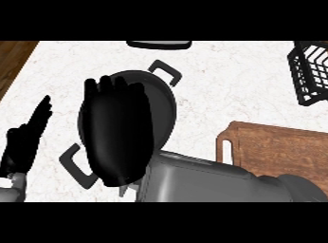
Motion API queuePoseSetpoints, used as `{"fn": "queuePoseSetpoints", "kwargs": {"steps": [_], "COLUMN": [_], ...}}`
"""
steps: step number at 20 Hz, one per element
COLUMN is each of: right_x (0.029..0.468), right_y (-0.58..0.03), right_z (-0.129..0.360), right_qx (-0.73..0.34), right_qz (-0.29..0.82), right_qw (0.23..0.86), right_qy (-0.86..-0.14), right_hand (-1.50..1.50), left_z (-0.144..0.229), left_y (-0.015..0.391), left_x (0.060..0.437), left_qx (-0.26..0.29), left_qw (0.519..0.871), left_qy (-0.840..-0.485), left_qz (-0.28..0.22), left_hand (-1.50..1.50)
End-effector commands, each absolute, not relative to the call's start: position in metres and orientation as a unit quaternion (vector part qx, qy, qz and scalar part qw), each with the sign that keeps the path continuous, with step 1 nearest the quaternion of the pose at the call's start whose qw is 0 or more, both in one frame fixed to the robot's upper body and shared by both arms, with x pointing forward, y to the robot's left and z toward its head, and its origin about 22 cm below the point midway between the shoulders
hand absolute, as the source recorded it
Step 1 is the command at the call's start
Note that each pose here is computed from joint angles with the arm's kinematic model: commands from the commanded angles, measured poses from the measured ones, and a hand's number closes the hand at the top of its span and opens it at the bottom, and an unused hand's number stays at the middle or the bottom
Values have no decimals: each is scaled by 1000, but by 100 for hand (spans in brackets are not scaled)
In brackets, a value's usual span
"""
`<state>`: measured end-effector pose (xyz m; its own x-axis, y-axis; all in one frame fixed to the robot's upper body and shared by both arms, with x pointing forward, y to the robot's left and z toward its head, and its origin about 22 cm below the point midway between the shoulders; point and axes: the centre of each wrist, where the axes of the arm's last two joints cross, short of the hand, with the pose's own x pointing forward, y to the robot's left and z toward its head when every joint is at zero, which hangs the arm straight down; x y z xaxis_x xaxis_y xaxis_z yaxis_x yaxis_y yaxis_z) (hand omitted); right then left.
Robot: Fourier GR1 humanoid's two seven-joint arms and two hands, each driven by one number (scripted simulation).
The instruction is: Pick the squash from the cutting board and place it in the pot
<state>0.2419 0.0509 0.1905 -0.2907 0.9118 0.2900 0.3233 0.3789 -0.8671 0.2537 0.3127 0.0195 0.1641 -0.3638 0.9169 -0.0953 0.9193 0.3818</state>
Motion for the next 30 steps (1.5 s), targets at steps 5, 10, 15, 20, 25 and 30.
{"fn": "queuePoseSetpoints", "kwargs": {"steps": [5,10,15,20,25,30], "right_x": [294,345,370,383,388,388], "right_y": [56,48,39,20,14,8], "right_z": [184,167,144,124,123,105], "right_qx": [-427,-443,-475,-424,-361,-351], "right_qz": [299,319,369,305,281,263], "right_qw": [486,483,472,547,574,547], "right_qy": [-701,-685,-644,-655,-679,-713], "right_hand": [150,150,150,-150,-150,-150], "left_z": [20,23,23,27,20,37], "left_y": [313,315,313,303,313,318], "left_x": [253,255,251,264,260,263], "left_qx": [186,180,177,166,171,171], "left_qw": [738,737,737,733,734,733], "left_qy": [-644,-646,-646,-652,-650,-652], "left_qz": [-81,-81,-96,-95,-99,-92], "left_hand": [0,0,0,0,0,0]}}
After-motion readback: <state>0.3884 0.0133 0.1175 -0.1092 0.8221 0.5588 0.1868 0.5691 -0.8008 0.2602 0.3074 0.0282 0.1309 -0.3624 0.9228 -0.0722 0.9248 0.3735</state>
